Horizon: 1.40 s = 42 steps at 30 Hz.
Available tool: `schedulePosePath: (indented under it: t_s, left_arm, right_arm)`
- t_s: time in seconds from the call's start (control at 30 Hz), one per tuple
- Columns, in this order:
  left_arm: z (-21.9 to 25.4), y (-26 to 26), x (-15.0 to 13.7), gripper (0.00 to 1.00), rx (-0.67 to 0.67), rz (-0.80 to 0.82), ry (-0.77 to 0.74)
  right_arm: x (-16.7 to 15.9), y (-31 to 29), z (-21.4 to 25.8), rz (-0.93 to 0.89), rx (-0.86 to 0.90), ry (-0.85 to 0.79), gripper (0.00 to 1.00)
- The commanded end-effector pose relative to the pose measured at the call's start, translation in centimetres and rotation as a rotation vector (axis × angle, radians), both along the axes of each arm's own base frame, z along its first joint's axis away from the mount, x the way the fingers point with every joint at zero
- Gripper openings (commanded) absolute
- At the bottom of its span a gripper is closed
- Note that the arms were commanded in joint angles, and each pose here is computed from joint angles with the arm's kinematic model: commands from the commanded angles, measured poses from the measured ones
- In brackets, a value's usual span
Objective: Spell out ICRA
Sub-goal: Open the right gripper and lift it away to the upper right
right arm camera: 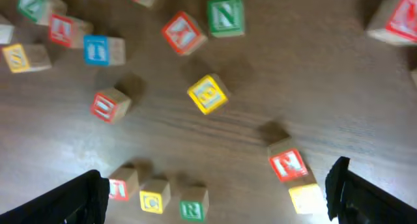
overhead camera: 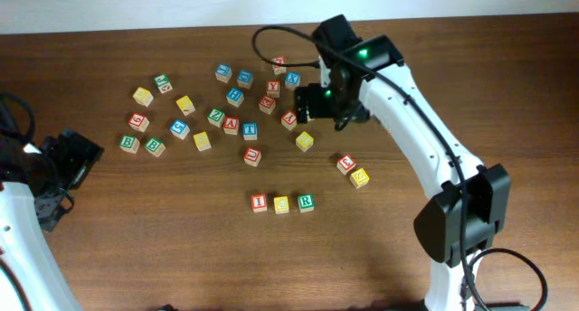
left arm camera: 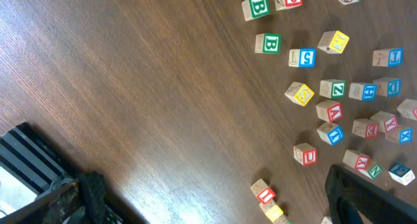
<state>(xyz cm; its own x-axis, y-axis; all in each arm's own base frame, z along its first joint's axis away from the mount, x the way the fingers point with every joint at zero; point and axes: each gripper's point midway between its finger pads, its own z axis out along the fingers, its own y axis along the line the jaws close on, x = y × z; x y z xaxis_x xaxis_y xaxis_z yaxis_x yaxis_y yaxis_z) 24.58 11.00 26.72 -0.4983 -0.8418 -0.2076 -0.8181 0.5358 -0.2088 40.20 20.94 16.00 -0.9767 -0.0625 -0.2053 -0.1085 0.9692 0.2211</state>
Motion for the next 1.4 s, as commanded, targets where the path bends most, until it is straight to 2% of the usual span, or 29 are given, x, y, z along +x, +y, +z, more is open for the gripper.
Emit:
schedulePosePath:
  t_s: [0.0,0.1,0.2,0.33,0.37,0.43,0.57,0.73,0.87,1.0,1.17,1.33,1.37]
  left_arm:
    - [0.3,0.3,-0.1,0.99,0.012,0.017,-0.006]
    - [0.3,0.3,-0.1,0.99,0.012,0.017,-0.006]
    - [0.3,0.3,-0.1,0.99,0.012,0.017,-0.006]
    - [0.3,0.3,-0.1,0.99,0.012,0.017,-0.006]
    - [0.3,0.3,-0.1,0.99,0.012,0.017,-0.006]
    - [0.3,0.3,-0.1,0.99,0.012,0.017,-0.006]
    - [0.3,0.3,-0.1,0.99,0.012,0.017,-0.006]
    - [0.3,0.3,-0.1,0.99,0.012,0.017,-0.006]
    - [0.3,0.3,-0.1,0.99,0.012,0.017,-0.006]
    - [0.3,0.3,-0.1,0.99,0.012,0.017,-0.006]
    - [0.3,0.3,-0.1,0.99,0.012,0.017,-0.006]
    - [0.7,-2.0,0.9,0.99,-0.118,-0.02,-0.07]
    - [1.0,-3.4,1.5,0.99,-0.198,-0.039,-0.107]
  right_arm:
    - [-0.3,4.0,0.2,0.074,0.101,-0.007,0.98]
    - [-1.2,8.3,0.6,0.199,0.159,-0.057,0.98]
    - [-2.4,10.9,-0.7,0.263,0.102,-0.082,0.98]
    - [-2.3,11.6,-1.8,0.269,0.018,-0.126,0.98]
    - [-1.8,11.1,-1.8,0.222,0.001,-0.134,0.98]
    - [-0.4,8.8,-1.7,0.09,-0.033,-0.135,0.98]
    - [2.2,-1.3,-0.4,-0.164,-0.079,-0.067,0.98]
    - [1.7,-13.4,-1.4,-0.409,-0.155,0.107,0.98]
    - [2.1,-19.4,-1.4,-0.55,-0.151,0.129,0.98]
    - [2.1,-22.8,-1.4,-0.631,-0.146,0.136,0.98]
    - [2.0,-23.9,-1.4,-0.656,-0.145,0.138,0.99]
    - [2.0,-23.9,-1.4,-0.656,-0.145,0.138,0.98]
    - [2.0,-23.9,-1.4,-0.656,-0.145,0.138,0.98]
